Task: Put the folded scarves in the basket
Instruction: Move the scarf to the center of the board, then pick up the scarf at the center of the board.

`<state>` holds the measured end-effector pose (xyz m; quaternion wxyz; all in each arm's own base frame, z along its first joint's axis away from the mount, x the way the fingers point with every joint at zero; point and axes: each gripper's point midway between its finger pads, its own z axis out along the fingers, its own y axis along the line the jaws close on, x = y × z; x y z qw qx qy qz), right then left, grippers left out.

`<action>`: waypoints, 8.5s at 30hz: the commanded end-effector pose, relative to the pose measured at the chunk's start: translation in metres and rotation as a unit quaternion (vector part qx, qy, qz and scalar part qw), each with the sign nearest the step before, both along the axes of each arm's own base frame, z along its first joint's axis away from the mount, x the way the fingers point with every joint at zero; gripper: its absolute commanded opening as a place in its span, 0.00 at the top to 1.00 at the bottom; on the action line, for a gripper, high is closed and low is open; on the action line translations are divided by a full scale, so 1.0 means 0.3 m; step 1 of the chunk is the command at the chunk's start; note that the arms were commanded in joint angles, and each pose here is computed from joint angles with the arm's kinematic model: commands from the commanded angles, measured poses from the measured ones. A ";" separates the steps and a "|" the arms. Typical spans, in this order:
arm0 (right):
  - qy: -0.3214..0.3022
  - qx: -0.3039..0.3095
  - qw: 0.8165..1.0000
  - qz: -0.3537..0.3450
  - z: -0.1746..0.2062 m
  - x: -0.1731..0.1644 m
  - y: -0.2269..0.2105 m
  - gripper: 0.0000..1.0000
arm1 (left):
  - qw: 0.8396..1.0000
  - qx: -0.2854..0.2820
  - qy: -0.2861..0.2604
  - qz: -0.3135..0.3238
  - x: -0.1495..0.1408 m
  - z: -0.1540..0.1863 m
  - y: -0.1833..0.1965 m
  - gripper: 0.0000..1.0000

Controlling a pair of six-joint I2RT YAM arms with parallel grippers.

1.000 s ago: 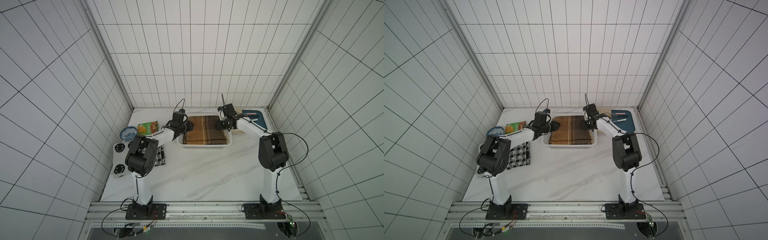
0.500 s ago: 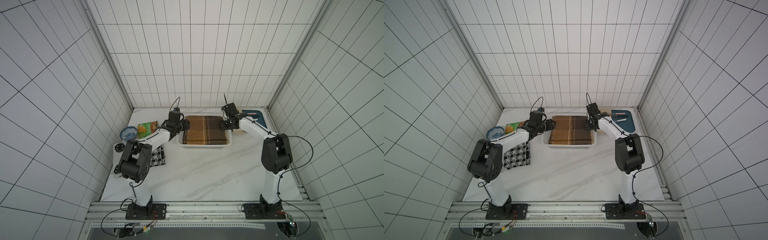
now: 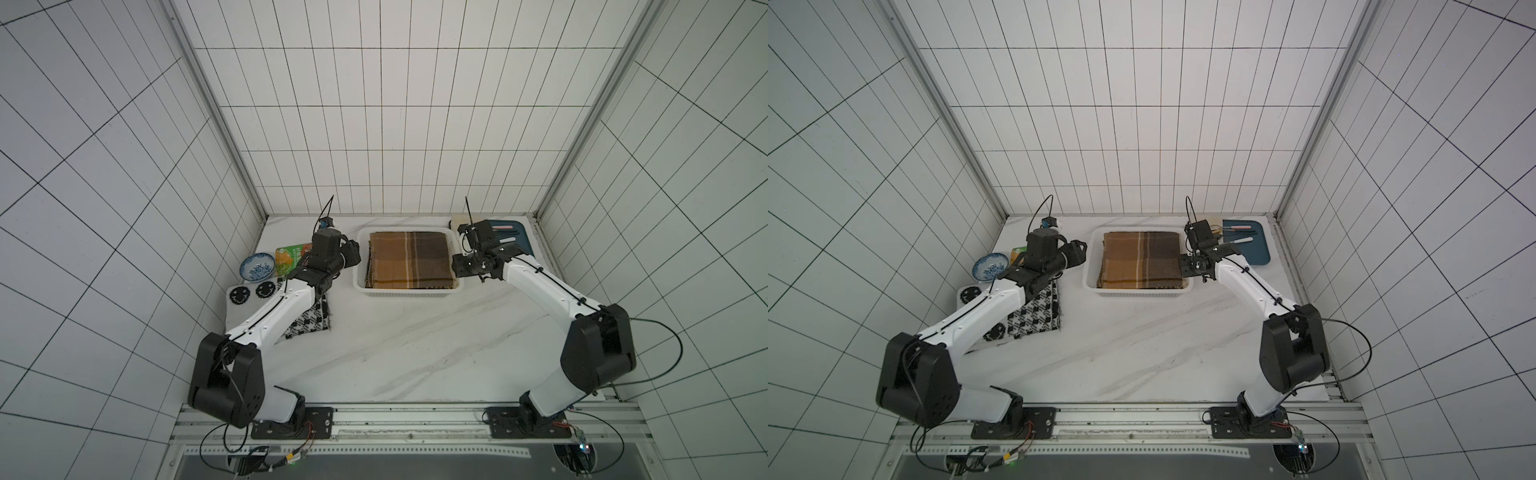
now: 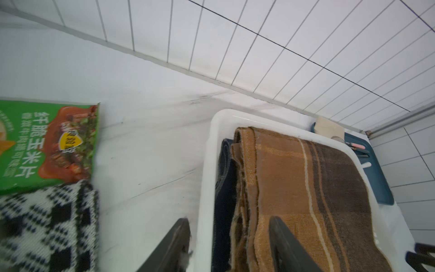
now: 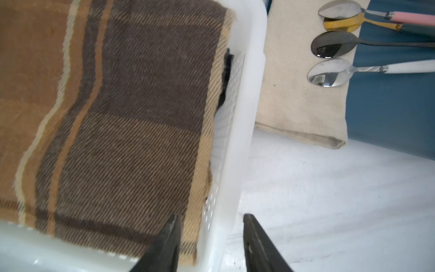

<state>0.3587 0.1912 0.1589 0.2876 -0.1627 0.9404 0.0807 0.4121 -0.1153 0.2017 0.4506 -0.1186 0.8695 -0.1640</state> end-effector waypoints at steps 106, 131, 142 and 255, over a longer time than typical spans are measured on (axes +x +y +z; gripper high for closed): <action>0.087 0.175 0.952 0.236 -0.386 -0.591 0.993 0.40 | 0.990 -0.116 0.067 -0.035 -0.398 -0.282 0.042 0.71; 0.122 0.156 0.947 0.254 -0.416 -0.751 0.730 0.93 | 0.988 -0.133 0.058 -0.051 -0.427 -0.254 0.025 0.71; 0.149 0.114 0.967 0.172 -0.465 -0.725 0.365 0.93 | 0.979 -0.158 0.071 -0.105 -0.464 -0.298 -0.073 0.67; -0.029 0.220 0.973 0.057 0.331 -0.204 0.059 1.00 | 0.983 -0.075 -0.104 -0.132 -0.230 0.264 -0.305 1.00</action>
